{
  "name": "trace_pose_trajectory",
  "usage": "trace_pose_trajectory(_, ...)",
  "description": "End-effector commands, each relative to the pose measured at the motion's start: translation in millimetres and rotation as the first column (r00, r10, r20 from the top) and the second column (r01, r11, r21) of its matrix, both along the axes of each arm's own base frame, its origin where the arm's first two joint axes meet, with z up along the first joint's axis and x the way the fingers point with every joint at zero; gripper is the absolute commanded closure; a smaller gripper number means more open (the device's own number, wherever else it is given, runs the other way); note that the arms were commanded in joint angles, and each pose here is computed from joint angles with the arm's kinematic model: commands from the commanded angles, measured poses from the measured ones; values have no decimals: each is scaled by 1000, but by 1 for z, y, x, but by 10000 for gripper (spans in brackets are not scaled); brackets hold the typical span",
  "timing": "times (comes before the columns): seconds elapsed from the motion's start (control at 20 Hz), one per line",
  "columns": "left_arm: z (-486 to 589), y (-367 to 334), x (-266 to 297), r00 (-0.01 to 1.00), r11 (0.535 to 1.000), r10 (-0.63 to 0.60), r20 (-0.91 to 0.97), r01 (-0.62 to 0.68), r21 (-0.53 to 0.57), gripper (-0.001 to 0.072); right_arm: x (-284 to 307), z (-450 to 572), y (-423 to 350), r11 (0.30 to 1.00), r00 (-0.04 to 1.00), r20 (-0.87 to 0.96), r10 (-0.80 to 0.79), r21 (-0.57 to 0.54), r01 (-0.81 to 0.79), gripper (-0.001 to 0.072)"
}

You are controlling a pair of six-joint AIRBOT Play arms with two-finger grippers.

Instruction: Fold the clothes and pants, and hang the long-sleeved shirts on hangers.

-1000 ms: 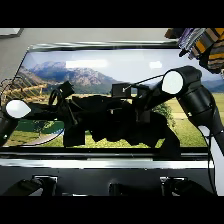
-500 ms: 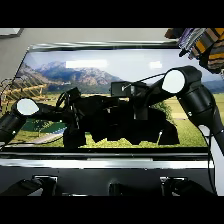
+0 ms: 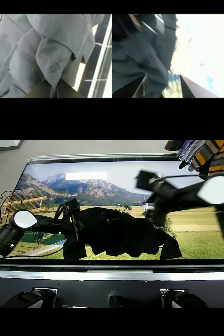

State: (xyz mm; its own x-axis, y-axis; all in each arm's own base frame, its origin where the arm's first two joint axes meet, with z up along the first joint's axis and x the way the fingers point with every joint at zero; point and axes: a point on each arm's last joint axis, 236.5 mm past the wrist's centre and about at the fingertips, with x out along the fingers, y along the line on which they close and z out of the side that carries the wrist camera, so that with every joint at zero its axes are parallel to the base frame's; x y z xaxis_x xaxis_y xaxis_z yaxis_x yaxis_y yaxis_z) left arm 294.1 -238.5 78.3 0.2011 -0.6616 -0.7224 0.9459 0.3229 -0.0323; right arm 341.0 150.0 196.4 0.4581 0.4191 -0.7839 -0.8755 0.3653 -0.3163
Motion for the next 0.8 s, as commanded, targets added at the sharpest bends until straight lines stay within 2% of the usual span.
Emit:
trace_pose_trajectory(0.0, 18, -6, -4, 999, 999, -25, 46, 27, -42, 691, 1, 8, -65, 983, 983, -30, -182, 33, 183, 221)
trace_pose_trajectory(0.15, 30, -7, -8, 996, 997, -34, 80, 39, -63, 691, 9, -18, -93, 966, 968, -77, -237, 84, 243, 210)
trace_pose_trajectory(0.25, 34, -8, -9, 996, 997, -34, 86, 40, -68, 690, 5, -49, -88, 976, 973, -137, -185, 90, 198, 187)
trace_pose_trajectory(0.3, 34, -9, -10, 996, 996, -34, 84, 40, -74, 690, 4, -62, -79, 976, 971, -179, -155, 124, 179, 161)
trace_pose_trajectory(0.5, 36, -10, -10, 996, 996, -33, 81, 40, -82, 690, 7, -91, -44, 954, 960, -280, -28, 279, 110, 162)
trace_pose_trajectory(0.6, 36, -10, -10, 996, 996, -33, 81, 39, -82, 690, 13, -101, -38, 954, 964, -261, 48, 299, 34, 163)
trace_pose_trajectory(0.75, 35, -10, -10, 996, 996, -33, 80, 40, -82, 690, 17, -119, -36, 948, 950, -305, 72, 316, 30, 164)
